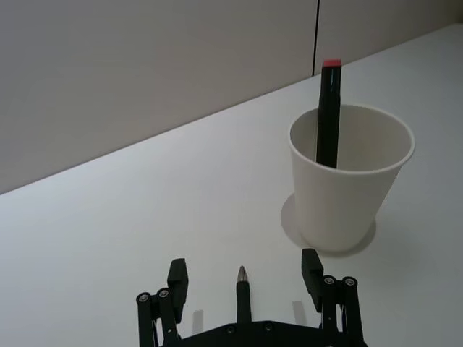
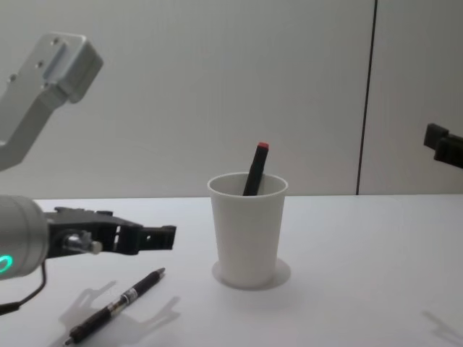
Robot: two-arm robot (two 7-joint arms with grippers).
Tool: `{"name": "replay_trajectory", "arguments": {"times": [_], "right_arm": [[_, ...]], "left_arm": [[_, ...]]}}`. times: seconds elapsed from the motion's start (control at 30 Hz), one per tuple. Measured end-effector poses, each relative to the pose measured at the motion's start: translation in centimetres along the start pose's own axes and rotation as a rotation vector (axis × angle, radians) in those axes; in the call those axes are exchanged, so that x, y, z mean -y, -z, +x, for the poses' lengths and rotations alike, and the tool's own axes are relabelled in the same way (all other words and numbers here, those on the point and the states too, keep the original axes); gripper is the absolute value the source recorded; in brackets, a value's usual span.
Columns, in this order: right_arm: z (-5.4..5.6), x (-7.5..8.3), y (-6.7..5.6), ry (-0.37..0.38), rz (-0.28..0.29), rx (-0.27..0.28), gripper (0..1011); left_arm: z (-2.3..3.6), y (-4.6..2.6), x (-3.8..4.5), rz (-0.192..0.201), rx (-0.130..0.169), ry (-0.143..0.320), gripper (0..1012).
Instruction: Place the pen into the pen holder.
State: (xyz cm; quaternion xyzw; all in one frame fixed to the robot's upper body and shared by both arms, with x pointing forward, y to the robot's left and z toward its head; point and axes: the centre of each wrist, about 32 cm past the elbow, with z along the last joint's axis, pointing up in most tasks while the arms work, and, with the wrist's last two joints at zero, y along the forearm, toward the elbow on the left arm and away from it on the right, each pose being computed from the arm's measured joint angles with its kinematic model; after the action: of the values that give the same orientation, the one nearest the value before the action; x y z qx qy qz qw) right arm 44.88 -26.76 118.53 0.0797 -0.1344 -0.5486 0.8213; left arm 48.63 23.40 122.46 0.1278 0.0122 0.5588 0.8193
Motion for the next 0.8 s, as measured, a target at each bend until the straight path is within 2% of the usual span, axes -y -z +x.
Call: {"name": "replay_trajectory", "arguments": {"times": [0.03,0.2,0.53,0.8], "right_arm": [[0.0,0.0,0.0,0.000,0.000,0.000,1002],[0.0,0.0,0.0,0.000,0.000,0.000,1001],[0.0,0.0,0.0,0.000,0.000,0.000,1002],[0.0,0.0,0.0,0.000,0.000,0.000,1002]], "left_arm": [[0.34,-0.04,-0.28,0.020,-0.003,0.004,1000],[0.88,-0.44,-1.19,0.052,-0.009,0.006,999],[1.11,-0.89,-2.96,0.100,-0.025,-0.015,1000],[1.37,-0.80,-3.63,0.132,-0.029,-0.021,1000]]}}
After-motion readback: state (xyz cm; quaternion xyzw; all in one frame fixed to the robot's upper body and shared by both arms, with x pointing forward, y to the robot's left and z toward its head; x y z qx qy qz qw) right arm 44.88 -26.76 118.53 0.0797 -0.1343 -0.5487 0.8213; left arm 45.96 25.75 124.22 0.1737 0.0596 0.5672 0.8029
